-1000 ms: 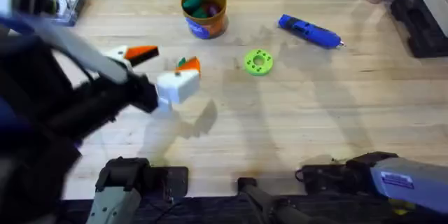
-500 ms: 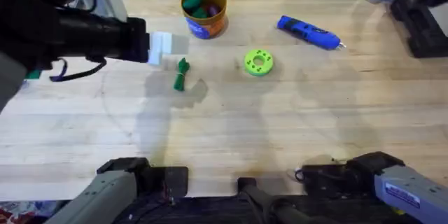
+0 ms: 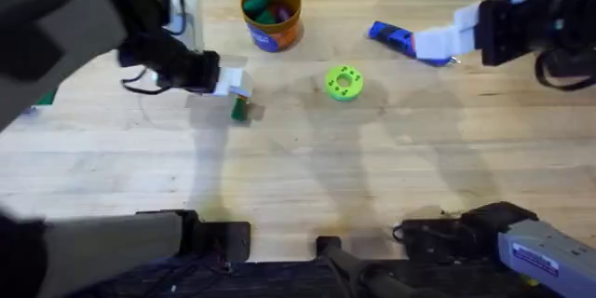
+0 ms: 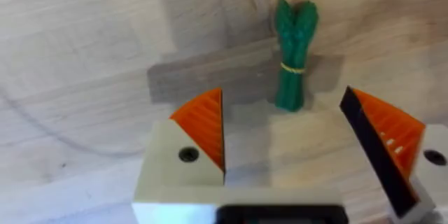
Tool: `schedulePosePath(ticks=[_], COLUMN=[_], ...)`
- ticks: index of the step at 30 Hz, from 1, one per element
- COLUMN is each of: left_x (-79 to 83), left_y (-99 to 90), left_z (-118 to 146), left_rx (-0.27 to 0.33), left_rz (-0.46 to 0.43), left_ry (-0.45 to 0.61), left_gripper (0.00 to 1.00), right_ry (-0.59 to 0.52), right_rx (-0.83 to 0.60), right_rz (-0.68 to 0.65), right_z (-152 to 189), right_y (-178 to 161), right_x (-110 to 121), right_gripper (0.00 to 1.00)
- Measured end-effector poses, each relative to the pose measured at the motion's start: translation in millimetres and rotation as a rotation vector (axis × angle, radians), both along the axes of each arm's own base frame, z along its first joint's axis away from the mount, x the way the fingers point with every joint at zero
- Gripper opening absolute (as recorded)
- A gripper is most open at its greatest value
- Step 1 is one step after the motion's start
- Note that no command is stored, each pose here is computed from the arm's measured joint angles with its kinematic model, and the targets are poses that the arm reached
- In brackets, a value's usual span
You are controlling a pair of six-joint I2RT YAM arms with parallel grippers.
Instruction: Pick up the gripper from the table and insert it into the empty holder that is missing its gripper. Then pick up a screw, insert it into the mounting hole, and use the screwdriver to tighten it. Finally, clean up the table by picking up the vegetable and placing it into the bucket.
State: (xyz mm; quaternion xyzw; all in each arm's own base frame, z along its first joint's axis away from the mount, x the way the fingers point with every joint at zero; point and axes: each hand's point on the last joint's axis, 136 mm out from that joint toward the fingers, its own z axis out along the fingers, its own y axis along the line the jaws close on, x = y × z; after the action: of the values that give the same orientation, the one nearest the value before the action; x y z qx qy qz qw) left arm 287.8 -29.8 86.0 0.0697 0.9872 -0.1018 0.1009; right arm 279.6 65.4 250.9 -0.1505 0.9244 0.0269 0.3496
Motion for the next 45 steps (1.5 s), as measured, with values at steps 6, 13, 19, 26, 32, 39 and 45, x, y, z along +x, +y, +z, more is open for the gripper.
schedulePosePath(ticks=[6, 13, 19, 26, 32, 39, 45], left_x=[7.0, 7.0, 7.0, 7.0, 7.0, 7.0, 7.0], left_y=[-6.6, -6.6, -6.6, -6.6, -6.6, -6.6, -6.6], left_z=[-24, -24, -24, -24, -24, -24, -24], left_rx=[0.013, 0.013, 0.013, 0.013, 0.013, 0.013, 0.013], left_rz=[-0.018, -0.018, -0.018, -0.018, -0.018, -0.018, -0.018], left_ry=[0.048, 0.048, 0.048, 0.048, 0.048, 0.048, 0.048], left_gripper=[0.987, 0.987, 0.987, 0.987, 0.987, 0.987, 0.987], right_ry=[0.008, 0.008, 0.008, 0.008, 0.008, 0.008, 0.008], right_rx=[0.005, 0.005, 0.005, 0.005, 0.005, 0.005, 0.005], right_rz=[-0.002, -0.002, -0.002, -0.002, -0.002, -0.002, -0.002], right_z=[-5, -5, -5, -5, -5, -5, -5], right_y=[1, 1, 1, 1, 1, 1, 1], right_x=[0, 0, 0, 0, 0, 0, 0], right_gripper=[0.989, 0.989, 0.989, 0.989, 0.989, 0.989, 0.989])
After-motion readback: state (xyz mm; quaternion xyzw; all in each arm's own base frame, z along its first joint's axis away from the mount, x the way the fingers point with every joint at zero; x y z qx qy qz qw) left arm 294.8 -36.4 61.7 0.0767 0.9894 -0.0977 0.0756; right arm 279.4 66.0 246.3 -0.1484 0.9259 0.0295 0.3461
